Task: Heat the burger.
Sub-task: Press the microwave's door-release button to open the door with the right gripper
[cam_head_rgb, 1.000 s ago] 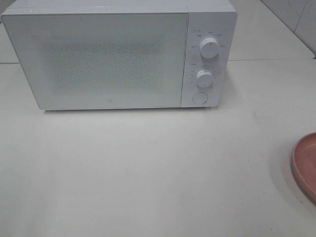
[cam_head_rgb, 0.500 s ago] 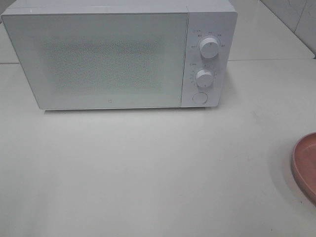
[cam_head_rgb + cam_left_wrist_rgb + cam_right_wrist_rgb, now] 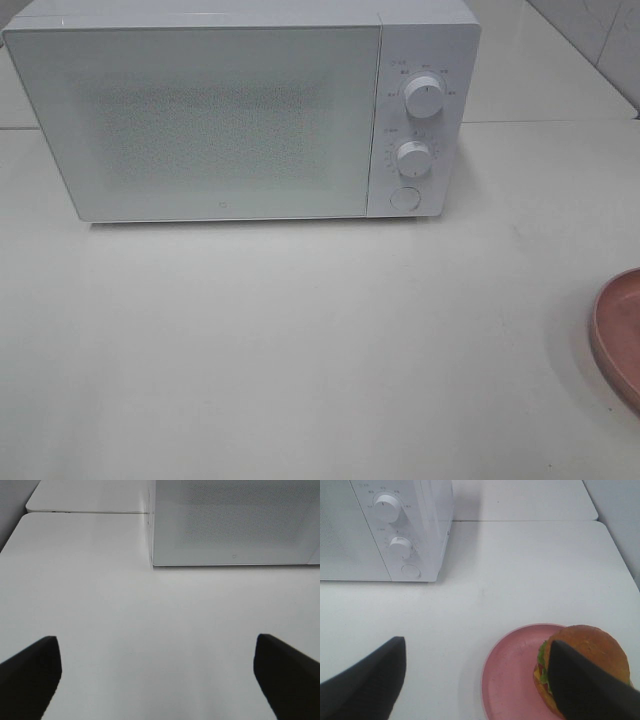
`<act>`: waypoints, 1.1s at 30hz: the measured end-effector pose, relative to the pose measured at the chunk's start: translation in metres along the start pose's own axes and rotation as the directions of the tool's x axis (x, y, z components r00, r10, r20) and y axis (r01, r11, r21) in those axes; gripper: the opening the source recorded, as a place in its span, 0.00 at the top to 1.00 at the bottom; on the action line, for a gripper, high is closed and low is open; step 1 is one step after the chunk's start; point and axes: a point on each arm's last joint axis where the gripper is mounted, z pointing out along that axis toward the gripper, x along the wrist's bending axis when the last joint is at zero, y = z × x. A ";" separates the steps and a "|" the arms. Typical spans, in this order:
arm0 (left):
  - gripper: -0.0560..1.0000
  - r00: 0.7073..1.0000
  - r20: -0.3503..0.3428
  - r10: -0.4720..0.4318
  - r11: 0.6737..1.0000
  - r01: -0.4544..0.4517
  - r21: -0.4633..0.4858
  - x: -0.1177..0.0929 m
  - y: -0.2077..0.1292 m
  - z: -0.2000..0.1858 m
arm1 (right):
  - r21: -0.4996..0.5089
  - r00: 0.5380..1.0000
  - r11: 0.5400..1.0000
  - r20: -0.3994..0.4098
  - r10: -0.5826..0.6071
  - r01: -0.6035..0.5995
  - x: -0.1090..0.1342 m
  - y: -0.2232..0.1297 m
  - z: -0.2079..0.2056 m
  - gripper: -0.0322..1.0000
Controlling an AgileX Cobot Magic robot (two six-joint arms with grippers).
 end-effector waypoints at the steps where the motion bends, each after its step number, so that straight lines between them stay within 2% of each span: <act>1: 0.01 1.000 0.000 0.000 1.000 0.000 0.000 0.000 0.000 0.000 | 0.001 1.000 1.000 -0.001 -0.001 0.001 0.001 0.003 0.005 0.26; 20: 0.01 1.000 0.000 0.000 1.000 0.000 0.000 0.000 0.000 0.000 | 0.067 1.000 0.998 -0.012 -0.015 0.016 0.007 0.027 0.067 0.26; 22: 0.01 1.000 0.000 0.000 1.000 0.000 0.000 0.000 0.000 0.000 | 0.032 1.000 0.999 -0.023 -0.017 0.018 0.008 0.027 0.084 0.26; 33: 0.01 1.000 0.000 0.000 1.000 0.000 0.000 0.000 0.000 0.000 | -0.039 0.999 0.999 -0.047 -0.022 0.020 0.012 0.018 0.123 0.26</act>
